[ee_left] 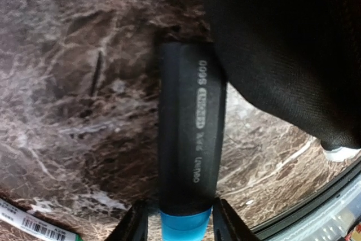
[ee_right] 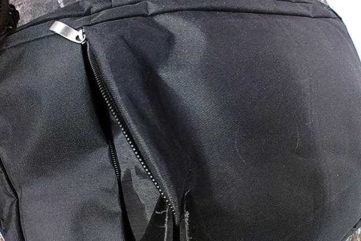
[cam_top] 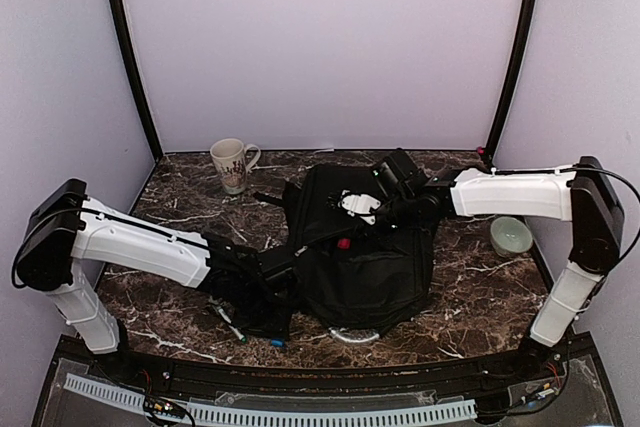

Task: Pack the student bag
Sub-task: Adjust the student bag at the center of the board.

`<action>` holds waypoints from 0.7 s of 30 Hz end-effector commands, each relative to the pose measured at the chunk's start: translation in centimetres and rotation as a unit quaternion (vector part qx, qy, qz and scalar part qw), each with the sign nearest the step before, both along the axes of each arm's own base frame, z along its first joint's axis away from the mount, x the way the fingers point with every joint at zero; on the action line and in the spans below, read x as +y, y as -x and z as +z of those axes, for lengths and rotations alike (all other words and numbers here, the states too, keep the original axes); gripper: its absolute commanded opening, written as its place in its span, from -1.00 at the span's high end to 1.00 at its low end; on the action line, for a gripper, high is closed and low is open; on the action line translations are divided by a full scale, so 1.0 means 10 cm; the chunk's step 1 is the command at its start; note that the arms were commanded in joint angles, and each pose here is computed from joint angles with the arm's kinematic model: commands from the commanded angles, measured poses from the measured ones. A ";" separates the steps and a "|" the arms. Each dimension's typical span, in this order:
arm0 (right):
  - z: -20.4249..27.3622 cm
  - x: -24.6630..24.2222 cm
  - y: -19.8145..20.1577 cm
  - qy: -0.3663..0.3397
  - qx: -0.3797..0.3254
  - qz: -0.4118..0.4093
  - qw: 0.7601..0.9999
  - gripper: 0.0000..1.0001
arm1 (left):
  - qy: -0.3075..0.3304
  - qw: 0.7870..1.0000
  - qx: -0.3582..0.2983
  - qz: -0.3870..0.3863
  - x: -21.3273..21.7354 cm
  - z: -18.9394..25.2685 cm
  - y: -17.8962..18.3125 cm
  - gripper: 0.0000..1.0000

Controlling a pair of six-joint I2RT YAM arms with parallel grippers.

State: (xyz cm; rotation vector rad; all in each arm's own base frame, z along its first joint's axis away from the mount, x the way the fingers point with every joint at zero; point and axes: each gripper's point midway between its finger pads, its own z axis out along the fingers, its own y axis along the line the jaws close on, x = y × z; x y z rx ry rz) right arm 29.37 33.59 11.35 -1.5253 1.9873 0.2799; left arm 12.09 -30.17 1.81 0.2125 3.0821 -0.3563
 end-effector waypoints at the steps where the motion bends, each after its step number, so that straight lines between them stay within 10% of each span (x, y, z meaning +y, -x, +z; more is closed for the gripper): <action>1: 0.23 0.06 -0.18 -0.030 -0.047 -0.022 0.998 1.00 | -0.098 0.995 -0.015 0.017 0.45 -0.23 -0.03 0.11; 21: 0.12 -0.14 -0.20 -0.020 -0.047 -0.047 0.998 1.00 | -0.180 0.983 -0.038 -0.008 0.56 -0.20 -0.15 0.33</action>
